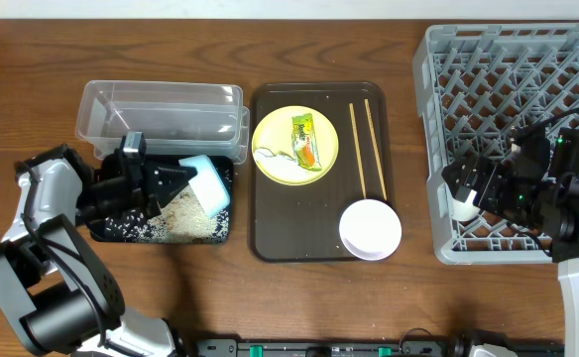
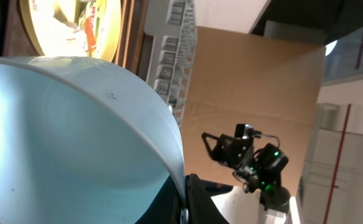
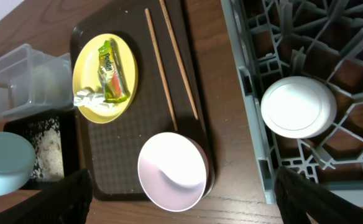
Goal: Sort waste into correct bins and load items into the dishwasher rack
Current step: 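Tip the blue bowl over the black tray to dump the rice, then set the empty blue bowl back on the brown tray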
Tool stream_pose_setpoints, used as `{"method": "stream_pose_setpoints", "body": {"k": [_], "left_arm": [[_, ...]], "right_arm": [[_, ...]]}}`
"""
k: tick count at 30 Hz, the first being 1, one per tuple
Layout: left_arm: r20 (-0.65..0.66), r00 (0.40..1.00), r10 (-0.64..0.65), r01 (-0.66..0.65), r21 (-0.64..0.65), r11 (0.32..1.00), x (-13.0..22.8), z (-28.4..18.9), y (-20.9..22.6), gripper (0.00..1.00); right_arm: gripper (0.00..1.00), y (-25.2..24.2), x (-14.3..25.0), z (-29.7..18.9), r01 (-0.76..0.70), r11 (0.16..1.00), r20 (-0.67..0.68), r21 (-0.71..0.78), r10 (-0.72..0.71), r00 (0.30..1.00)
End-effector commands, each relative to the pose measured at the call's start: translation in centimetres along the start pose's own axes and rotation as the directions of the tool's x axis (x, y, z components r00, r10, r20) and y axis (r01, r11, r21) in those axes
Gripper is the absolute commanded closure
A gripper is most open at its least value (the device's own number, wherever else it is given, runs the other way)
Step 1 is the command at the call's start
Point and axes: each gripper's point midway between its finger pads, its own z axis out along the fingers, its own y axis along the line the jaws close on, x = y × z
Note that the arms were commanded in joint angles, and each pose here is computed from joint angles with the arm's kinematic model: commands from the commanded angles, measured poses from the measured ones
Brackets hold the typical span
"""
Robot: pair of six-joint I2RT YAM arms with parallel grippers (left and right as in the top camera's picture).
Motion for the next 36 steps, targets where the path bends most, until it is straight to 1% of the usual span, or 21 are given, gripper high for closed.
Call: {"method": "stream_pose_setpoints", "body": {"k": [1, 6, 7, 8, 10, 11, 14, 16, 19, 21, 22, 25, 27, 30, 32, 35, 36], "left_arm": [[-0.028, 0.996, 0.08, -0.081, -0.051, 0.995, 0.9, 0.0, -0.6, 0.94], [-0.157, 0.981, 0.113, -0.142, -0.187, 0.972, 4.0, 1.7, -0.8, 0.94], [-0.186, 0.977, 0.105, -0.148, -0.234, 0.961, 4.6, 2.3, -0.5, 0.94], [-0.209, 0.974, 0.086, -0.149, -0.308, 0.94, 4.9, 2.9, 0.2, 0.94], [-0.222, 0.974, 0.051, -0.153, -0.471, 0.869, 5.2, 4.0, 2.0, 0.94], [-0.226, 0.973, 0.046, -0.166, -0.551, 0.818, 5.4, 4.7, 2.7, 0.93], [-0.251, 0.964, 0.085, -0.237, -0.674, 0.7, 6.3, 7.2, 3.8, 0.94], [-0.258, 0.958, 0.123, -0.28, -0.756, 0.592, 6.8, 8.8, 4.9, 0.94], [-0.271, 0.943, 0.196, -0.33, -0.843, 0.424, 7.3, 10.5, 6.5, 0.94], [-0.291, 0.925, 0.246, -0.366, -0.859, 0.358, 7.7, 12.0, 7.2, 0.94], [-0.303, 0.916, 0.263, -0.382, -0.861, 0.335, 7.9, 12.7, 7.5, 0.94], [-0.342, 0.885, 0.315, -0.431, -0.859, 0.276, 8.4, 14.7, 8.4, 0.94], [-0.374, 0.866, 0.331, -0.465, -0.846, 0.26, 8.9, 16.0, 9.0, 0.93], [-0.411, 0.85, 0.33, -0.499, -0.83, 0.25, 9.8, 17.1, 9.7, 0.84], [-0.424, 0.843, 0.33, -0.511, -0.824, 0.247, 10.2, 17.4, 9.8, 0.68], [-0.439, 0.821, 0.366, -0.536, -0.813, 0.228, 9.5, 17.3, 8.9, 0.39], [-0.435, 0.812, 0.389, -0.538, -0.817, 0.21, 8.8, 17.1, 8.2, 0.36]], "right_arm": [[0.09, 0.7, -0.4, -0.3, 0.034, 0.999, 0.015, -0.014, -0.034, 0.999], [0.09, 0.7, -0.4, -0.3, 0.035, 0.999, 0.016, -0.014, -0.035, 0.999], [0.09, 0.7, -0.5, -0.3, 0.036, 0.999, 0.017, -0.014, -0.035, 0.999], [0.09, 0.7, -0.5, -0.3, 0.037, 0.999, 0.02, -0.015, -0.037, 0.999], [0.09, 0.8, -0.7, -0.4, 0.041, 0.999, 0.029, -0.018, -0.04, 0.999], [0.09, 0.8, -0.8, -0.4, 0.043, 0.999, 0.033, -0.018, -0.042, 0.999], [0.09, 0.8, -0.9, -0.4, 0.044, 0.999, 0.036, -0.019, -0.043, 0.998], [0.09, 0.8, -0.9, -0.4, 0.043, 0.999, 0.035, -0.019, -0.043, 0.998], [0.09, 0.8, -0.9, -0.4, 0.043, 0.999, 0.035, -0.019, -0.043, 0.998], [0.09, 0.8, -0.9, -0.4, 0.044, 0.999, 0.035, -0.019, -0.043, 0.998], [0.09, 0.8, -0.9, -0.4, 0.044, 0.999, 0.035, -0.019, -0.043, 0.998], [0.09, 0.8, -0.9, -0.4, 0.043, 0.999, 0.035, -0.019, -0.043, 0.998], [0.09, 0.8, -0.9, -0.4, 0.043, 0.999, 0.035, -0.019, -0.043, 0.998], [0.09, 0.8, -0.9, -0.4, 0.043, 0.999, 0.035, -0.019, -0.043, 0.998], [0.08, 0.8, -0.9, -0.4, 0.043, 0.999, 0.034, -0.019, -0.042, 0.999], [0.08, 0.8, -0.8, -0.4, 0.042, 0.999, 0.031, -0.018, -0.041, 0.999], [0.08, 0.8, -0.8, -0.4, 0.042, 0.999, 0.031, -0.018, -0.041, 0.999]]}}
